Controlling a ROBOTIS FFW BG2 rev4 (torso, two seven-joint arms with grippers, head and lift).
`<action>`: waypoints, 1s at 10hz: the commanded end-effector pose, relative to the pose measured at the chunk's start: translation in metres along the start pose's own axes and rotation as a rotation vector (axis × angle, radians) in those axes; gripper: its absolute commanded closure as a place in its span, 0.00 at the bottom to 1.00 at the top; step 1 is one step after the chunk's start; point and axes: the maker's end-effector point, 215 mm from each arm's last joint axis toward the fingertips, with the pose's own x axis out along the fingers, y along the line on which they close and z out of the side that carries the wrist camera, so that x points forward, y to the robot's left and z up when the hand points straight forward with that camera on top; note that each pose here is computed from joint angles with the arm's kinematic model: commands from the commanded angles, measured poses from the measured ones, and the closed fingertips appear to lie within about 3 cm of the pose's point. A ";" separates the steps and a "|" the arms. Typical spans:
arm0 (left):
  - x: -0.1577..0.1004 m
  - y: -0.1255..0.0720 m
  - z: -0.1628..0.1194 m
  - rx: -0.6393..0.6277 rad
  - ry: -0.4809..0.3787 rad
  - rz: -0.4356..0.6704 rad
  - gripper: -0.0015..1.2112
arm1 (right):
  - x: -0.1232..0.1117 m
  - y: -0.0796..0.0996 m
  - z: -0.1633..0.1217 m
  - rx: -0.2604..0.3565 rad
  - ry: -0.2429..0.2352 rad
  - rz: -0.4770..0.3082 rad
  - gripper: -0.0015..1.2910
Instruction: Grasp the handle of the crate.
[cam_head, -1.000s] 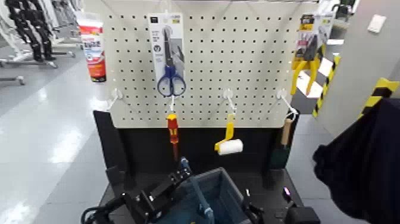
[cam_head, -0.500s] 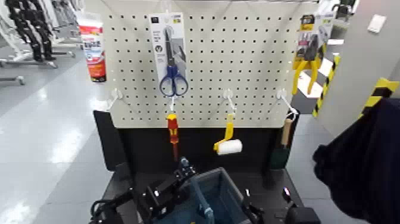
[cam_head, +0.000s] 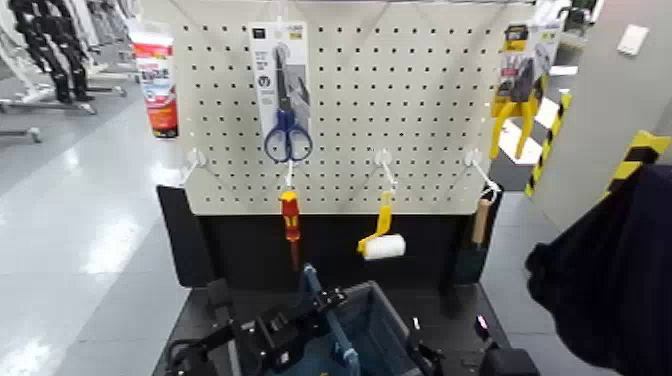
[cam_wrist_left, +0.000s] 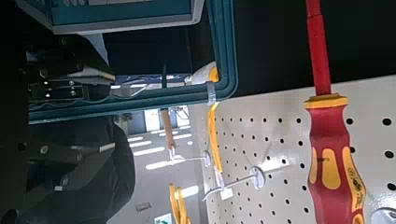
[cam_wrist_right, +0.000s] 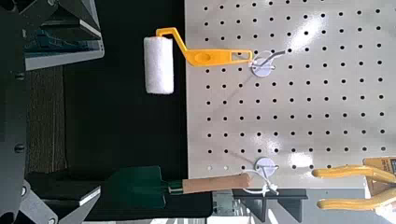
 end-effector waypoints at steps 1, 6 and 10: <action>0.000 0.001 -0.004 -0.011 0.003 -0.003 0.97 | 0.000 -0.001 0.000 0.000 -0.001 -0.001 0.11; 0.000 0.001 -0.010 -0.023 0.002 -0.014 0.97 | 0.000 0.000 0.000 0.001 0.000 -0.002 0.11; -0.002 -0.019 -0.022 -0.044 0.019 -0.060 0.97 | 0.000 -0.002 -0.002 0.000 0.002 -0.005 0.11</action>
